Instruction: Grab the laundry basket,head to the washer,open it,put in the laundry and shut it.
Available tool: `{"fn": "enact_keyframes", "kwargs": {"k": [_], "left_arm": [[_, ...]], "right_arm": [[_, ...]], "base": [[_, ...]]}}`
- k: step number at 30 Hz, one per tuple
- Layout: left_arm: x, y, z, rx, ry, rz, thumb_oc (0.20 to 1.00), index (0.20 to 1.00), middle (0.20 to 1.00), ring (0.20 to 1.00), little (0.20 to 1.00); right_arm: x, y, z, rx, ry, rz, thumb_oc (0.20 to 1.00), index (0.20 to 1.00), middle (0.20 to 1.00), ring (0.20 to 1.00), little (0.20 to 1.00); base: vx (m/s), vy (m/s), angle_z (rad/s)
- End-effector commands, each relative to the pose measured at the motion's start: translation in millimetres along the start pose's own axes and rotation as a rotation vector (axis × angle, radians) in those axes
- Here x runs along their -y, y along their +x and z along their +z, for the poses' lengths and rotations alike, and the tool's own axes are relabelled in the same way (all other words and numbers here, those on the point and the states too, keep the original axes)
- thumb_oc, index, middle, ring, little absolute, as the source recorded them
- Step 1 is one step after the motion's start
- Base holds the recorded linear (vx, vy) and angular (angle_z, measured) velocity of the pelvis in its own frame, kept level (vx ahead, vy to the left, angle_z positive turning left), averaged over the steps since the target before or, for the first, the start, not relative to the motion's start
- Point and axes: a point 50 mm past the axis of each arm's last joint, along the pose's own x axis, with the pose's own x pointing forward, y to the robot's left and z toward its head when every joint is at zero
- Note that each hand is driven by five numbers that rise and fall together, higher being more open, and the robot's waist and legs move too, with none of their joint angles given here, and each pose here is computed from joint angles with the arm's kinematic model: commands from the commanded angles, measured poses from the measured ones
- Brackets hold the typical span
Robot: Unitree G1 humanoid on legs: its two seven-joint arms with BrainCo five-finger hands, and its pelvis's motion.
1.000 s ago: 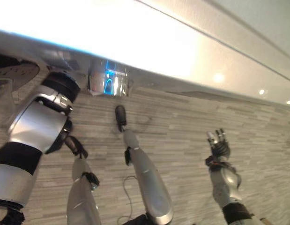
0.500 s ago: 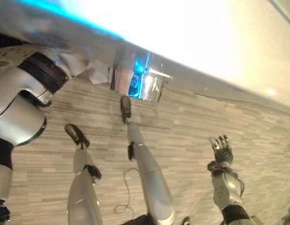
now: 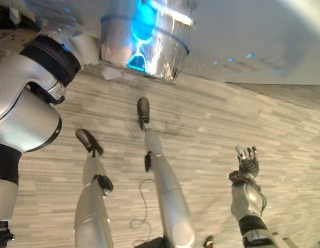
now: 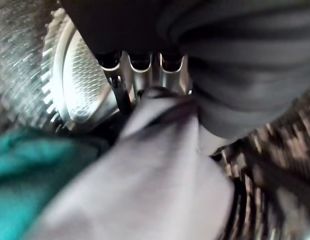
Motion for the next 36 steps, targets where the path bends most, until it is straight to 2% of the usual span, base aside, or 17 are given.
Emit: {"fn": "enact_keyframes", "kwargs": {"k": [1,2,3,4,5,6,7,12,14,19,20,21,24,28,33,34,36], "left_arm": [[-67,36,59,-0.038,-0.931,0.061,1.0,1.0,1.0,1.0,1.0],[-93,38,75,0.079,-1.017,0.114,1.0,1.0,1.0,1.0,1.0],[-94,37,77,0.085,-1.058,0.128,1.0,1.0,1.0,1.0,1.0],[-99,40,74,0.049,-0.906,0.16,1.0,1.0,1.0,1.0,1.0],[-107,43,71,0.032,-0.697,0.231,1.0,1.0,1.0,1.0,1.0],[-119,45,76,0.094,0.028,0.321,1.0,1.0,1.0,1.0,1.0],[-98,43,75,0.136,0.284,0.239,1.0,1.0,1.0,1.0,1.0],[-54,32,83,0.251,0.509,0.114,1.0,1.0,1.0,1.0,1.0],[-48,29,83,0.262,0.49,0.106,1.0,1.0,1.0,1.0,1.0],[-34,-6,64,0.292,0.083,0.162,1.0,1.0,1.0,1.0,1.0],[-15,-30,51,0.271,-0.064,0.157,1.0,1.0,1.0,1.0,1.0],[-15,-32,47,0.262,-0.064,0.155,1.0,1.0,1.0,1.0,1.0],[22,-109,17,0.203,-0.418,0.171,1.0,1.0,1.0,1.0,1.0],[42,-166,5,0.149,-0.592,0.161,1.0,1.0,1.0,1.0,1.0],[32,-214,-19,0.104,-0.614,0.135,1.0,1.0,1.0,1.0,1.0],[35,-238,-23,0.05,-0.685,0.121,1.0,1.0,1.0,1.0,1.0],[40,-240,-23,0.019,-0.725,0.113,1.0,1.0,1.0,1.0,1.0]], "right_arm": [[38,1,22,0.024,-0.052,-0.131,1.0,1.0,1.0,1.0,1.0],[43,-2,17,0.002,-0.111,-0.13,1.0,1.0,1.0,1.0,1.0],[41,-2,17,-0.005,-0.114,-0.128,1.0,1.0,1.0,1.0,1.0],[36,-1,13,-0.011,-0.137,-0.118,1.0,1.0,1.0,1.0,1.0],[36,-2,14,-0.009,-0.158,-0.096,1.0,1.0,1.0,1.0,1.0],[30,0,20,0.02,-0.185,-0.025,1.0,1.0,1.0,1.0,1.0],[24,3,25,0.039,-0.182,0.013,1.0,1.0,1.0,1.0,1.0],[19,-3,15,-0.009,-0.157,0.067,1.0,1.0,1.0,1.0,1.0],[20,-6,12,-0.026,-0.158,0.081,1.0,1.0,1.0,1.0,1.0],[4,-24,-1,-0.101,-0.21,0.234,1.0,1.0,1.0,1.0,1.0],[-7,-24,1,-0.083,-0.211,0.277,1.0,1.0,1.0,1.0,1.0],[-6,-24,1,-0.086,-0.22,0.278,1.0,1.0,1.0,1.0,1.0],[-27,-28,-4,-0.053,-0.23,0.348,1.0,1.0,1.0,1.0,1.0],[-47,-35,-32,-0.131,-0.177,0.404,1.0,1.0,1.0,1.0,1.0],[-23,-33,-42,-0.138,-0.329,0.251,1.0,1.0,1.0,1.0,1.0],[-7,-26,-46,-0.137,-0.472,0.15,1.0,1.0,1.0,1.0,1.0],[-19,1,-30,-0.087,-0.574,0.091,1.0,1.0,1.0,1.0,1.0]], "base": [[0.02,-0.036,0.03],[0.01,-0.013,0.12],[0.0,0.0,0.0],[-0.02,-0.045,-0.04],[-0.05,-0.053,-0.09],[-0.06,-0.034,0.05],[-0.05,-0.024,0.1],[-0.02,-0.024,0.08],[-0.01,-0.003,0.02],[0.0,0.013,0.03],[0.01,0.035,0.08],[0.01,0.051,0.0],[0.0,0.05,0.05],[0.0,0.02,0.15],[0.01,0.002,0.17],[0.01,-0.018,0.12],[0.0,-0.036,0.12]]}}
